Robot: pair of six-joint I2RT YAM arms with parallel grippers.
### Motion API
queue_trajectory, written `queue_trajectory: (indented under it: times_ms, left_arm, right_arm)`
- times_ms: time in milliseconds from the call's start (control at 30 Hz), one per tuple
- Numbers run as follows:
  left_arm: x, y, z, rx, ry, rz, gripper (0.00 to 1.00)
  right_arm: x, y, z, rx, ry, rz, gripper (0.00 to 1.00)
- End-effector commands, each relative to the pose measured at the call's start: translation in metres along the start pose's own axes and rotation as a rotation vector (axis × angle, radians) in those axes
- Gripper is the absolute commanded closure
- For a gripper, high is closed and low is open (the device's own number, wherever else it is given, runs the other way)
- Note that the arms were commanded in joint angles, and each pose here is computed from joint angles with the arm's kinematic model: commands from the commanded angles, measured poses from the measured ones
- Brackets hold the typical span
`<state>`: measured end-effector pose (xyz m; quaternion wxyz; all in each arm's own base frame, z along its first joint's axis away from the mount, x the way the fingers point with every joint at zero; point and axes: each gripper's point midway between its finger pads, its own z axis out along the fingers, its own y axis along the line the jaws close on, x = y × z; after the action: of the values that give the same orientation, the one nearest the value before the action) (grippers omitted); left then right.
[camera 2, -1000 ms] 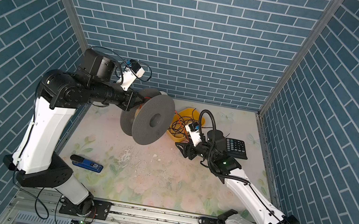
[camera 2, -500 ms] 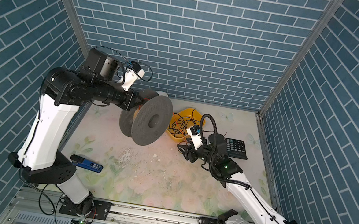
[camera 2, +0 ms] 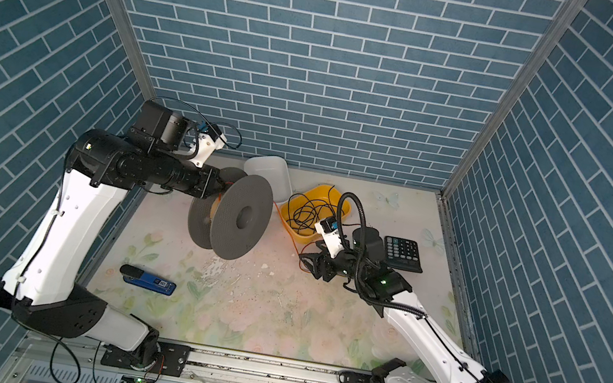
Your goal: Wrap the cables
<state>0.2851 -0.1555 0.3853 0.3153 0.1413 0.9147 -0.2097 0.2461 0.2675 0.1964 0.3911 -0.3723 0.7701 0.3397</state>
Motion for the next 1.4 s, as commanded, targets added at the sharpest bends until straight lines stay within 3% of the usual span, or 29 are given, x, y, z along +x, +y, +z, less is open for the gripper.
queue_trajectory:
  times_ms: [0,200,333,567,733,933,1100,1367]
  left_arm:
    - [-0.017,-0.008,-0.011,0.052,-0.101,-0.007,1.0]
    - [-0.017,-0.003,-0.008,0.053,-0.101,-0.027,1.0]
    - [-0.019,-0.001,-0.003,0.059,-0.098,-0.038,1.0]
    - [-0.027,0.006,0.009,0.078,-0.111,-0.085,1.0]
    - [-0.036,0.018,0.028,0.075,-0.137,-0.167,1.0]
    - [-0.045,0.047,0.053,-0.038,-0.154,-0.245,1.0]
    - [-0.043,0.074,0.071,-0.18,-0.164,-0.293,1.0]
    - [-0.029,0.106,0.077,-0.41,-0.193,-0.278,1.0]
  right_arm:
    - [0.016,-0.002,0.018,-0.045,0.022,0.029,0.41]
    - [0.021,0.002,0.036,-0.117,0.0,0.085,0.51]
    - [0.026,0.004,0.048,-0.124,0.011,0.093,0.64]
    - [0.04,0.006,0.078,-0.089,0.058,0.114,1.0]
    - [0.044,0.017,0.101,0.018,0.084,0.054,1.0]
    - [0.046,0.055,0.132,0.127,0.163,-0.153,1.0]
    - [0.025,0.101,0.147,0.147,0.183,-0.324,1.0]
    - [-0.031,0.154,0.128,0.181,0.14,-0.543,1.0]
